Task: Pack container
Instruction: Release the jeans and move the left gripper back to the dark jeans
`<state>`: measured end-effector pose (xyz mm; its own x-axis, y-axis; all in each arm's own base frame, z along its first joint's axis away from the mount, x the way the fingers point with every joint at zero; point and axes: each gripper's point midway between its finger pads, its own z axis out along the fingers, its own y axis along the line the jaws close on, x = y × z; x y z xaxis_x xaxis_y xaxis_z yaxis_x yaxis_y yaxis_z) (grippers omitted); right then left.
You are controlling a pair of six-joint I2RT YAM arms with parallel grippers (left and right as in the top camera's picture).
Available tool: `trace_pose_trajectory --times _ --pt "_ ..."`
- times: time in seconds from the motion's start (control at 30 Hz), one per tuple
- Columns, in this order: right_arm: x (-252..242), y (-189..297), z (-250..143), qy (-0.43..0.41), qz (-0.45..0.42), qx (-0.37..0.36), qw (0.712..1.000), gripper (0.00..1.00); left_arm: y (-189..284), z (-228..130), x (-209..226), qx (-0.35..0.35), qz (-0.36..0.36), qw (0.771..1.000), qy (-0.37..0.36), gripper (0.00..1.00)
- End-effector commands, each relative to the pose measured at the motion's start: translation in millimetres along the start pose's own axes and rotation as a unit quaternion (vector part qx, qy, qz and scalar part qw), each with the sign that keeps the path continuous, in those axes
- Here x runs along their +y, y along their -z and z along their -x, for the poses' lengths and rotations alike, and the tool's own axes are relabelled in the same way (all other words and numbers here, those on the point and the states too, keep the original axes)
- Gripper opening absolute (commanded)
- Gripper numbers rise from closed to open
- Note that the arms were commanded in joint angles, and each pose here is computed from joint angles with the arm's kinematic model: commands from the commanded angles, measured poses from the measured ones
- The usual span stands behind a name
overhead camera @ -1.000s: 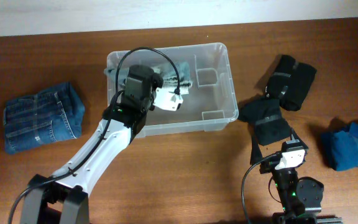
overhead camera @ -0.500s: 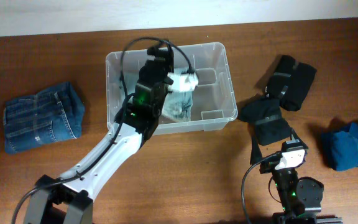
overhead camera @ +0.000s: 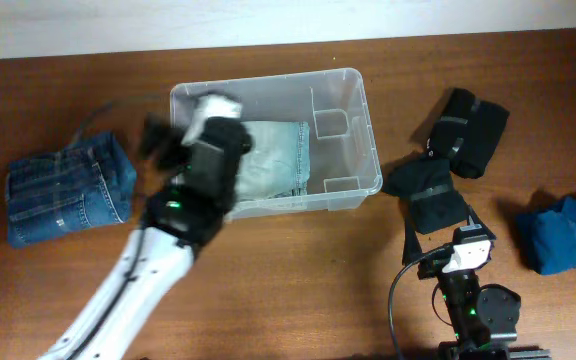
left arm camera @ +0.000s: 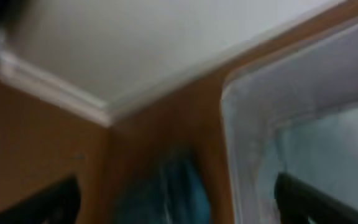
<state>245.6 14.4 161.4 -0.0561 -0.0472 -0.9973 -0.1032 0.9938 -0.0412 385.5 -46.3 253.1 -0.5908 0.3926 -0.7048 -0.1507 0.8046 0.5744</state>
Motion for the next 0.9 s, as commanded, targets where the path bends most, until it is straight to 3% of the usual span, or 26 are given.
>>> trace_pose_trajectory --times 0.0,0.07,0.17,0.23,0.3,0.43,0.47,0.5,0.67,0.87 --pt "0.5 -0.1 -3.0 -0.001 0.000 0.003 1.000 0.99 -13.2 -42.5 29.9 0.087 -0.034 0.928 0.360 0.99" --pt "0.6 -0.1 -3.0 -0.001 0.000 0.003 1.000 0.98 -22.8 -64.2 36.5 0.136 -0.062 0.910 0.386 0.99" --pt "0.5 -0.1 -3.0 -0.001 0.000 0.003 1.000 0.99 -39.1 -93.9 60.0 0.180 -0.049 0.887 0.422 1.00" --pt "0.6 -0.1 -3.0 -0.001 0.000 0.003 1.000 0.99 -48.6 -114.3 72.9 0.204 -0.030 0.858 0.471 1.00" --pt "0.6 -0.1 -3.0 -0.001 0.000 0.003 1.000 0.99 -56.6 -140.6 81.7 0.231 -0.002 0.810 0.539 1.00" --pt "0.5 -0.1 -3.0 -0.001 0.000 0.003 1.000 0.99 -66.9 -204.8 83.5 0.292 0.060 0.681 0.669 1.00" --pt "0.6 -0.1 -3.0 -0.001 0.000 0.003 1.000 0.99 -69.2 -230.0 82.2 0.308 0.088 0.634 0.704 1.00" --pt "0.6 -0.1 -3.0 -0.001 0.000 0.003 1.000 0.99 -71.6 -242.8 80.2 0.315 0.097 0.613 0.718 1.00" --pt "0.5 -0.1 -3.0 -0.001 0.000 0.003 1.000 0.99 -93.4 -266.5 73.3 0.292 0.077 0.582 0.755 1.00" --pt "0.6 -0.1 -3.0 -0.001 0.000 0.003 1.000 0.98 -121.4 -257.0 85.1 0.181 0.053 0.594 0.782 1.00"
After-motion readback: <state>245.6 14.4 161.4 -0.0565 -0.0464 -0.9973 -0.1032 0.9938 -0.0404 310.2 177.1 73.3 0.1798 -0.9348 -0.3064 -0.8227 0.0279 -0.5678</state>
